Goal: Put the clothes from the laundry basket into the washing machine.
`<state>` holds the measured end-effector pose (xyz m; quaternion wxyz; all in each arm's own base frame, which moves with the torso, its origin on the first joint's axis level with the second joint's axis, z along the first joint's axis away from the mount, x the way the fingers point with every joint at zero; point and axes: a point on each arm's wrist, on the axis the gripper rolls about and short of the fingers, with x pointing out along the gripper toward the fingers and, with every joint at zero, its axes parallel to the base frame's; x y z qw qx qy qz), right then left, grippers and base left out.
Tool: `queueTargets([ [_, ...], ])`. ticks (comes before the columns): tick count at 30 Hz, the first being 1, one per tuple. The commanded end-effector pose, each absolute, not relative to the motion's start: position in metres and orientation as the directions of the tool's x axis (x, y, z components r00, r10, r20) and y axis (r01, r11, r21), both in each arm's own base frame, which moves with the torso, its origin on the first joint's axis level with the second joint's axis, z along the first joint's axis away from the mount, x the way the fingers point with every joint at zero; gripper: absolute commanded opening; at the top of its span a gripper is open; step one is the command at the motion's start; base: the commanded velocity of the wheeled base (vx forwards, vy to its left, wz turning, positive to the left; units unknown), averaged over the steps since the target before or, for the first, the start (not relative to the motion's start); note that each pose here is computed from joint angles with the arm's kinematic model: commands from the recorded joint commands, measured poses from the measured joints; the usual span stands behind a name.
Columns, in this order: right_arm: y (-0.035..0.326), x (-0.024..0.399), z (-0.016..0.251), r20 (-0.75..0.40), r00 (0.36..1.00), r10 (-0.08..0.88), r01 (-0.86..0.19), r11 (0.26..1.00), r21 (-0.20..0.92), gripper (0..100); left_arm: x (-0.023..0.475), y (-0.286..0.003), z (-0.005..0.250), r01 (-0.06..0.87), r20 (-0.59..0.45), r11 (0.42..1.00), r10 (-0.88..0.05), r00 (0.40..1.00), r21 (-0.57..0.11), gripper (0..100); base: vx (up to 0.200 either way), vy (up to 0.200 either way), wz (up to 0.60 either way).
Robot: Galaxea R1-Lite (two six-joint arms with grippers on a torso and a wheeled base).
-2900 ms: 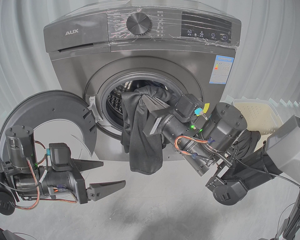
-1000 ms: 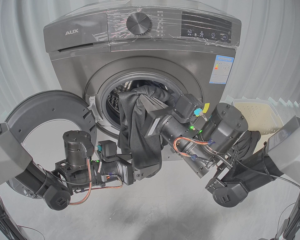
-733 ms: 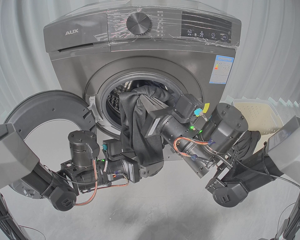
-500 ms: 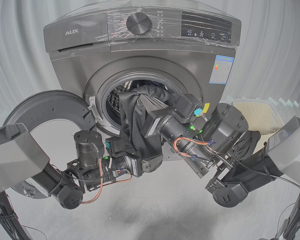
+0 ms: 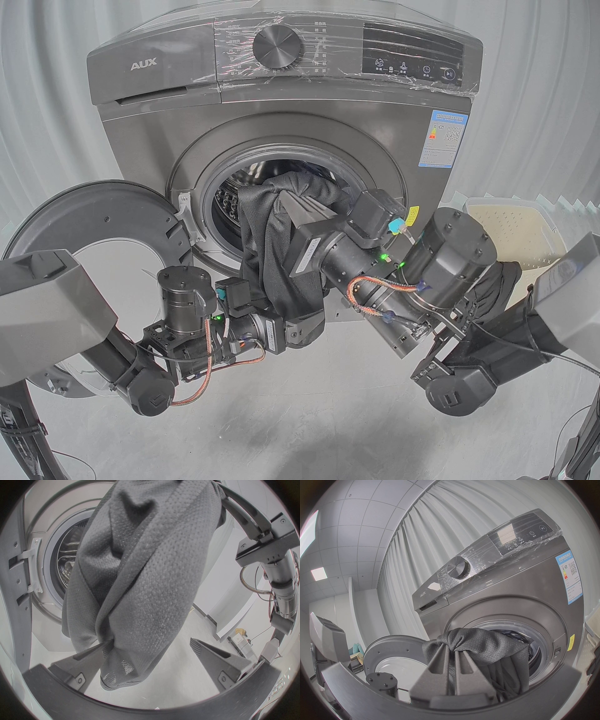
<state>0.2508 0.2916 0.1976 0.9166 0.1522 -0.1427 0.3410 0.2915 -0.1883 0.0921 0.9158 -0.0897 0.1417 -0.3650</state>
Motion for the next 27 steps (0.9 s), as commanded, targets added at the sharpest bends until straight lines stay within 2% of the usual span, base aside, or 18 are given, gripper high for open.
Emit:
queueTargets([
  [1,0.291,0.250,0.198,0.367,0.726,0.581,-0.669,0.721,0.182,0,0.294,-0.187,0.091,0.638,-0.195,0.722,-0.689,0.698,-0.268,100,0.000,0.000,0.00],
  [9,0.292,0.250,0.197,0.364,0.726,0.583,-0.670,0.720,0.182,0,0.296,-0.191,0.096,0.644,-0.169,0.719,-0.691,0.703,-0.260,100,0.000,0.000,0.00],
  [14,0.292,0.250,0.197,0.364,0.726,0.583,-0.670,0.720,0.182,0,0.295,-0.202,0.103,0.660,-0.099,0.710,-0.696,0.712,-0.245,100,0.000,0.000,0.00],
  [19,0.293,0.250,0.197,0.364,0.726,0.583,-0.670,0.720,0.182,0,0.300,-0.205,0.103,0.641,-0.077,0.733,-0.670,0.738,-0.227,100,0.000,0.000,0.00],
  [20,0.293,0.250,0.197,0.364,0.726,0.583,-0.670,0.720,0.182,0,0.299,-0.205,0.101,0.641,-0.082,0.736,-0.669,0.739,-0.220,0,0.000,0.000,0.00],
  [27,0.291,0.253,0.195,0.355,0.733,0.580,-0.663,0.726,0.183,0,0.296,-0.207,0.103,0.654,-0.043,0.731,-0.672,0.739,-0.196,0,0.000,0.000,0.00],
])
